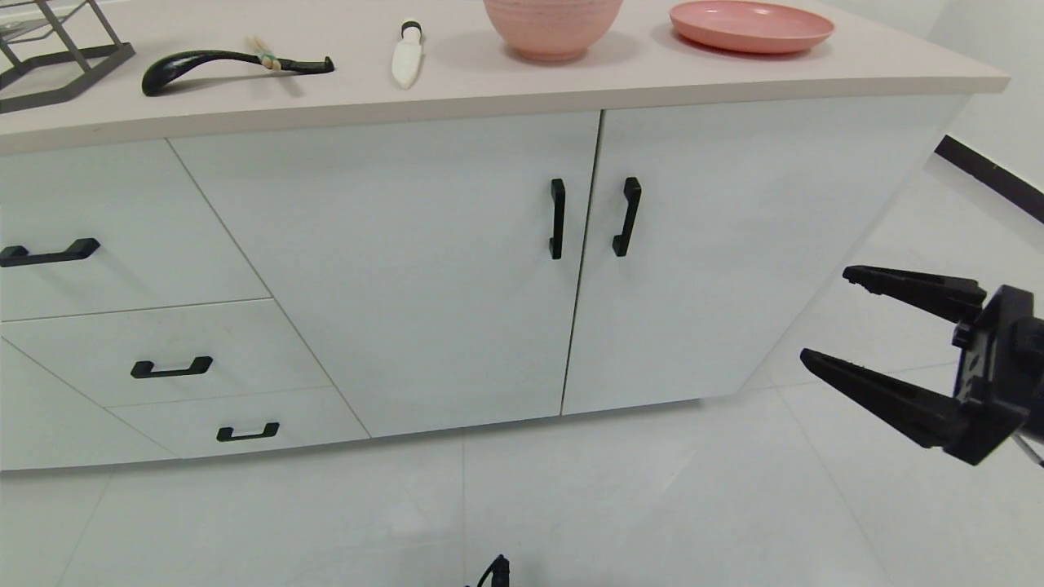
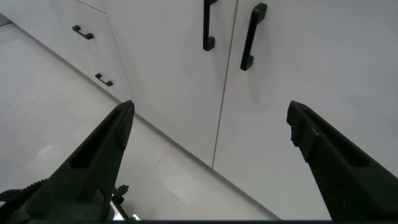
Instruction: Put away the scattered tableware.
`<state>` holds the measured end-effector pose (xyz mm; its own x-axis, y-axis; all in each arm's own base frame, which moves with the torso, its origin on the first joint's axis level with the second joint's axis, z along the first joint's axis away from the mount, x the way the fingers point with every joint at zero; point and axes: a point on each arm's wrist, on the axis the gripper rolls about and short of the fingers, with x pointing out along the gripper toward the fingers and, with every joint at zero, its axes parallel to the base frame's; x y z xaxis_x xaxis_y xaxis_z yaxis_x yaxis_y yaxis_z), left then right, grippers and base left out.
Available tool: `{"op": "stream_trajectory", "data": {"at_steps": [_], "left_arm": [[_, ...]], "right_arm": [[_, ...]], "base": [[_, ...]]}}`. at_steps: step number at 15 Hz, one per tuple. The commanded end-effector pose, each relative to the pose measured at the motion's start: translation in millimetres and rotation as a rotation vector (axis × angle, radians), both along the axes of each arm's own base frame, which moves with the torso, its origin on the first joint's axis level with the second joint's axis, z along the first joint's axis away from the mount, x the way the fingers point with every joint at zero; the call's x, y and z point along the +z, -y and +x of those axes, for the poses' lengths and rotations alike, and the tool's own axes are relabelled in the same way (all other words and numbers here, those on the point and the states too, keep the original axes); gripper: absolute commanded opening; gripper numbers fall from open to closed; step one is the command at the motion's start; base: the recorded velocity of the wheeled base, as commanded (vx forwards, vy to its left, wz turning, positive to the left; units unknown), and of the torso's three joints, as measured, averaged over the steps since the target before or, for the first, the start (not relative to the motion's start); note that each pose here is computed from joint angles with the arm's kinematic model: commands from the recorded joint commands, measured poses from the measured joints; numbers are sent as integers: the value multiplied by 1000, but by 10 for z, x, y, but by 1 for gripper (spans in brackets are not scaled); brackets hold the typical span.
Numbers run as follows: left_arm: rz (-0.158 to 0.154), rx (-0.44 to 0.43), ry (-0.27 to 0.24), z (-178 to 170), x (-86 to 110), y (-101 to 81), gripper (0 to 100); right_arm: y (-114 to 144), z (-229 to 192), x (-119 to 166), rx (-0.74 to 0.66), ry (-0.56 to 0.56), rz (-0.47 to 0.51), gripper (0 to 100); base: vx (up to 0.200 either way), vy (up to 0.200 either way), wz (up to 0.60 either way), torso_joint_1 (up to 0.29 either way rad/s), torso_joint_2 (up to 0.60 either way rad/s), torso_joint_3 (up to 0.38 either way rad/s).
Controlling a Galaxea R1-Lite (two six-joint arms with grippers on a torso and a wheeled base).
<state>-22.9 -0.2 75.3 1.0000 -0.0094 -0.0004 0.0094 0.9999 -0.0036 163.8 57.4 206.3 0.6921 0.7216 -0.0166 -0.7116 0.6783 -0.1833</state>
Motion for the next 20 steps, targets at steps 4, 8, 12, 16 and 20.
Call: {"op": "stream_trajectory", "data": {"at_steps": [4, 8, 12, 16, 20], "left_arm": [[1, -1, 0, 1, 2, 0, 100], [76, -27, 350, -136, 525, 9, 100], [-3, -276, 401, -204, 851, 41, 100], [-320, -457, 284, -121, 1103, 70, 100], [-77, -605, 170, 346, 1571, 124, 100]], "right_arm": [[-117, 246, 119, 19, 58, -19, 100], [-236, 236, 46, 41, 63, -22, 100], [-241, 249, 27, 41, 57, -24, 100], [-175, 239, -34, 12, 32, -34, 100], [-161, 299, -32, -3, 23, -31, 100]], "base": [[0, 0, 0, 0, 0, 0], [0, 0, 0, 0, 0, 0], [0, 0, 0, 0, 0, 0], [0, 0, 0, 0, 0, 0], [0, 0, 0, 0, 0, 0]]}}
